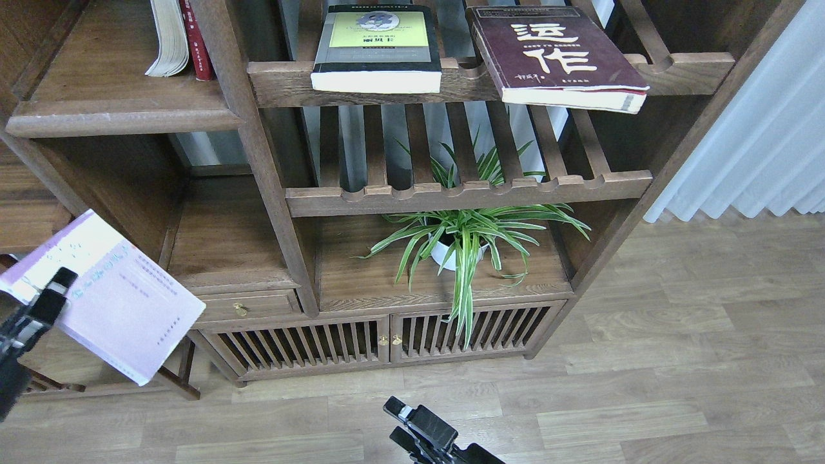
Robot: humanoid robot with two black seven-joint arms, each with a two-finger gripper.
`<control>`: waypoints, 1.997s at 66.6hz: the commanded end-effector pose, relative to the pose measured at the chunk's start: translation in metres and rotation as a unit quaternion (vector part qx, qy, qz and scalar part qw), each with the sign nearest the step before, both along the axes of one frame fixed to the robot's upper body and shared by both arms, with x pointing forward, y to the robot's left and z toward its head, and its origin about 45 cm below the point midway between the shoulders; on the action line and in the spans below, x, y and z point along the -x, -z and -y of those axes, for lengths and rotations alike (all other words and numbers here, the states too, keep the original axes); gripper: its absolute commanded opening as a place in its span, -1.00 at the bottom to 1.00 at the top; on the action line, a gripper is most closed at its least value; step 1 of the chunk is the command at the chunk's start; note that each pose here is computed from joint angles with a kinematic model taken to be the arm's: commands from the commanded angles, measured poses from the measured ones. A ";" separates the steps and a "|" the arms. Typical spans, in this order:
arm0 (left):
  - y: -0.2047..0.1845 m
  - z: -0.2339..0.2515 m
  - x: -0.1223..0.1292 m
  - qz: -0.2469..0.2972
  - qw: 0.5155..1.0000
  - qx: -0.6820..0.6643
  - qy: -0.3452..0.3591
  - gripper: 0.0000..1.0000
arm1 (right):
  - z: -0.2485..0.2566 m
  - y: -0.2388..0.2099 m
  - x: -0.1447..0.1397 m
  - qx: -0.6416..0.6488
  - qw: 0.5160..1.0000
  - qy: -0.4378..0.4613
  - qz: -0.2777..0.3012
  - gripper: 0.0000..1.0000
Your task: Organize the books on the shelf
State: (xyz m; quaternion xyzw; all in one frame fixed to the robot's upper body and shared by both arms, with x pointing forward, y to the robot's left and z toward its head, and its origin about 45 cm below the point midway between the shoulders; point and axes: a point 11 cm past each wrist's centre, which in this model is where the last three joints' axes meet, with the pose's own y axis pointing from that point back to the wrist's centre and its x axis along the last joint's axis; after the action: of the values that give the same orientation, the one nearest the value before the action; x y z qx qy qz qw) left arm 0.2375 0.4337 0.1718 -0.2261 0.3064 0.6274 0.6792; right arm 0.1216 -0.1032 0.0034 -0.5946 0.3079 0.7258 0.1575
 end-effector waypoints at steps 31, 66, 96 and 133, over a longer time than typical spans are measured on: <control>-0.142 -0.011 -0.086 0.175 0.983 -0.015 0.049 -0.97 | -0.003 -0.001 -0.009 0.001 1.000 -0.001 0.007 0.99; -0.232 0.017 -0.131 0.219 0.956 -0.157 0.112 -0.97 | -0.004 -0.002 -0.014 0.001 1.000 -0.002 0.012 0.99; -0.304 0.013 -0.145 0.230 0.916 -0.317 0.088 -0.97 | -0.008 -0.005 -0.018 -0.005 1.000 -0.001 0.015 0.99; -0.346 0.058 -0.194 0.217 0.871 -0.430 0.097 -0.96 | 0.008 -0.021 -0.064 -0.017 0.997 0.054 0.046 0.99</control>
State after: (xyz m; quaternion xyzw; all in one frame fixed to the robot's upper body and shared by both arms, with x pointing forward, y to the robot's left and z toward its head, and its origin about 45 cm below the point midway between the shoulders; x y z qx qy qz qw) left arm 0.4231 0.3871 0.5155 -0.0276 -0.1185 0.5658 0.8155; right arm 0.1817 -0.1117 0.0214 -0.6091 0.3218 0.6931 0.2123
